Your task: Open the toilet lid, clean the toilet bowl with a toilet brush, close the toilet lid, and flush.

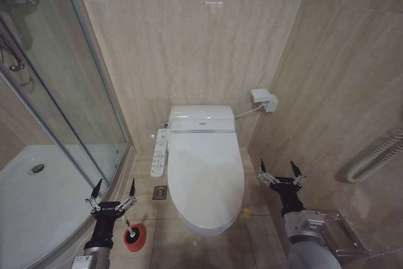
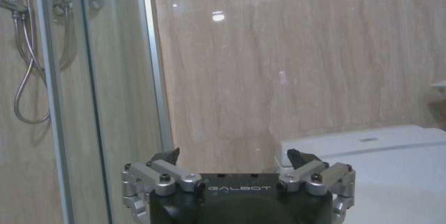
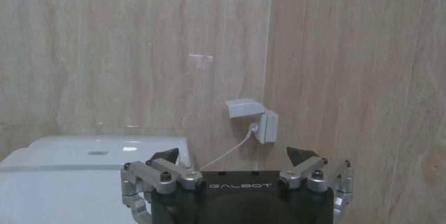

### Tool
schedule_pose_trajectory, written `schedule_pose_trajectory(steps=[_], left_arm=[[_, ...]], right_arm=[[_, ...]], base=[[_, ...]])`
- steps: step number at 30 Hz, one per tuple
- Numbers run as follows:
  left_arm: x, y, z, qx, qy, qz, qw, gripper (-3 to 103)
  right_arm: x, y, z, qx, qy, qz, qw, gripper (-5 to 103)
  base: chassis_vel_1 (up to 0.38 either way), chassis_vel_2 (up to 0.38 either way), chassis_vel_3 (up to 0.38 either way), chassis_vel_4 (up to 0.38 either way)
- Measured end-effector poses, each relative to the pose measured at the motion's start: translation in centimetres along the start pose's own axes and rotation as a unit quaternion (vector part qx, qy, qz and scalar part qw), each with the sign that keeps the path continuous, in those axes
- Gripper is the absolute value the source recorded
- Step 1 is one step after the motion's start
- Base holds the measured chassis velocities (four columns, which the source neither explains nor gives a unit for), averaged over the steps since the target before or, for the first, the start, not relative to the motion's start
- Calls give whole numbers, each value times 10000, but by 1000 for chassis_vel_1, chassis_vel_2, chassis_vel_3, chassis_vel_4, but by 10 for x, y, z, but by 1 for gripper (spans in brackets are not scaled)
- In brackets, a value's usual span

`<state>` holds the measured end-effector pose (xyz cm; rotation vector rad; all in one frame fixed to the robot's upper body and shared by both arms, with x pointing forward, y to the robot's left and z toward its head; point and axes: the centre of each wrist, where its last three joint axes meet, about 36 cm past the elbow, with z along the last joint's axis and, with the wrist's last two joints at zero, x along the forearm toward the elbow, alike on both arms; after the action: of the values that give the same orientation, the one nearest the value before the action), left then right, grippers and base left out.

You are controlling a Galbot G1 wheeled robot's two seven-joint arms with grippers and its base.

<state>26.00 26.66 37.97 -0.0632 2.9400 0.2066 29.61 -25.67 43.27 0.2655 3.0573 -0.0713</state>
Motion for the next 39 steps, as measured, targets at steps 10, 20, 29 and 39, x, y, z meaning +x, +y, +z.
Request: schedule_pose_trajectory(steps=[10,20,29,39], left_arm=[[0,0,0,0,0,0,10000,100],[0,0,0,0,0,0,10000,100],[0,0,0,0,0,0,10000,100],[0,0,0,0,0,0,10000,100]], right_arm=[[0,0,0,0,0,0,10000,100],[0,0,0,0,0,0,10000,100],[0,0,0,0,0,0,10000,100],[0,0,0,0,0,0,10000,100]], base=[[0,0,0,0],[0,0,0,0],[0,0,0,0],[0,0,0,0]])
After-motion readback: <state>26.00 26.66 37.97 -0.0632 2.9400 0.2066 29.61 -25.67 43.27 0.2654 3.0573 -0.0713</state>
